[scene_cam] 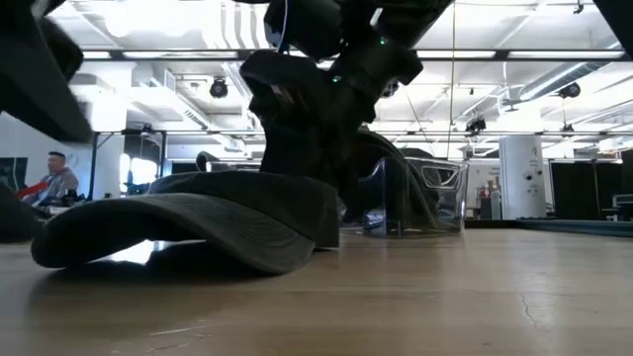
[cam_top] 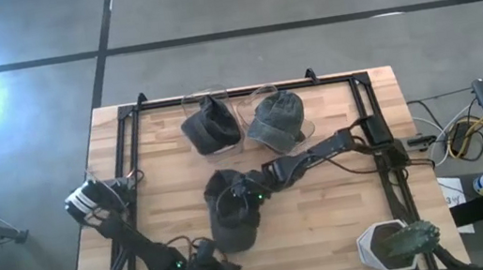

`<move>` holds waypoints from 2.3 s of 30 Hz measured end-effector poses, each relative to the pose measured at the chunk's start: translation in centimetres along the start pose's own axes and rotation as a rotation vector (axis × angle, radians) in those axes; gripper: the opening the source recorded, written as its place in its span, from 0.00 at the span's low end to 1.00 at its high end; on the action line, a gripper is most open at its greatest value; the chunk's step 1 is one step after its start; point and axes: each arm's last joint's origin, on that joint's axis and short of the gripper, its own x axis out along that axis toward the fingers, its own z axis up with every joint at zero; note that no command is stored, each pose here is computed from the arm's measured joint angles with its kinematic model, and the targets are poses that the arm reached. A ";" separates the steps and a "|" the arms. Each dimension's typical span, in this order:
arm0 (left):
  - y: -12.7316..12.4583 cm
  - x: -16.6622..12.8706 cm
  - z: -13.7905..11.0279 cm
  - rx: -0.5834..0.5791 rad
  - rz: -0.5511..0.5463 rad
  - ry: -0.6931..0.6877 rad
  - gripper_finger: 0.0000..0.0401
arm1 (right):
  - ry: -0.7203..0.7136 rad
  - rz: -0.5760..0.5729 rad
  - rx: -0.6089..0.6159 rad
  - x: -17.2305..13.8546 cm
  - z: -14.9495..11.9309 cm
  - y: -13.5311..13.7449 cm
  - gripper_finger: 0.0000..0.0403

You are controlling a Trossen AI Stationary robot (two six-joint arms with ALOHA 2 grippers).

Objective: Pick & Place hat
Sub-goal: Put the black cap into the left transparent bin

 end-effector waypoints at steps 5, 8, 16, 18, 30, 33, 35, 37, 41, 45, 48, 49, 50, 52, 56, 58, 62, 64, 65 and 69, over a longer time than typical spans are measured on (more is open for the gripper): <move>0.8 0.3 0.4 -0.065 0.002 -0.123 0.42 | 0.046 0.000 -0.012 0.2 -1.4 1.4 0.29; 1.0 -0.1 0.8 -0.048 0.044 -0.168 0.42 | 0.069 0.005 -0.020 0.2 -2.1 2.1 0.29; 0.8 -0.9 1.6 -0.038 0.042 -0.274 0.42 | 0.106 0.064 -0.038 0.3 -3.3 3.9 0.29; 0.6 -0.9 1.7 -0.039 0.018 -0.305 0.42 | 0.099 0.081 -0.046 0.4 -3.5 4.3 0.29; 0.2 -0.4 2.6 0.039 0.010 -0.370 0.35 | 0.060 0.165 -0.030 0.1 -3.0 5.6 0.29; -0.1 -0.5 2.4 0.061 0.013 -0.351 0.22 | 0.072 0.185 -0.095 -0.6 -3.0 5.9 0.29; -0.4 -0.5 2.3 0.073 0.006 -0.349 0.10 | 0.081 0.195 -0.138 -1.3 -3.1 6.3 0.29; -0.6 -0.5 2.3 0.084 0.003 -0.351 0.03 | 0.093 0.196 -0.165 -1.8 -3.2 6.5 0.29; -1.1 -1.1 2.5 0.102 0.004 -0.340 0.03 | 0.113 0.190 -0.198 -3.0 -3.3 6.7 0.29; -2.4 -3.4 3.1 0.145 0.012 -0.323 0.02 | 0.087 0.206 -0.209 -5.4 -2.7 7.2 0.29; -4.5 -5.9 4.0 0.187 -0.008 -0.324 0.02 | 0.030 0.221 -0.229 -7.9 -2.1 7.8 0.29; -5.3 -6.8 4.5 0.207 -0.015 -0.336 0.01 | 0.002 0.210 -0.231 -8.8 -1.8 7.9 0.29; -6.1 -7.7 5.0 0.229 -0.021 -0.347 0.01 | -0.030 0.196 -0.231 -9.9 -1.6 8.0 0.29; -7.5 -9.5 6.2 0.277 -0.017 -0.387 0.01 | -0.099 0.148 -0.228 -12.0 -1.2 8.1 0.29; -9.8 -12.9 9.1 0.350 0.000 -0.505 0.01 | -0.279 0.011 -0.212 -16.8 -0.8 8.2 0.29; -10.7 -14.4 10.6 0.396 0.015 -0.583 0.01 | -0.380 -0.079 -0.197 -19.2 -0.9 8.2 0.29; -12.3 -16.7 14.0 0.476 0.065 -0.722 0.01 | -0.540 -0.224 -0.167 -23.2 -1.4 8.1 0.29; -13.0 -17.3 15.9 0.505 0.116 -0.777 0.01 | -0.582 -0.258 -0.150 -24.4 -1.6 7.9 0.29; -13.2 -17.4 16.9 0.513 0.146 -0.800 0.01 | -0.587 -0.271 -0.142 -24.8 -1.8 7.8 0.29; -13.4 -16.9 21.5 0.433 0.302 -0.782 0.01 | -0.603 -0.300 -0.096 -25.4 -2.0 7.5 0.29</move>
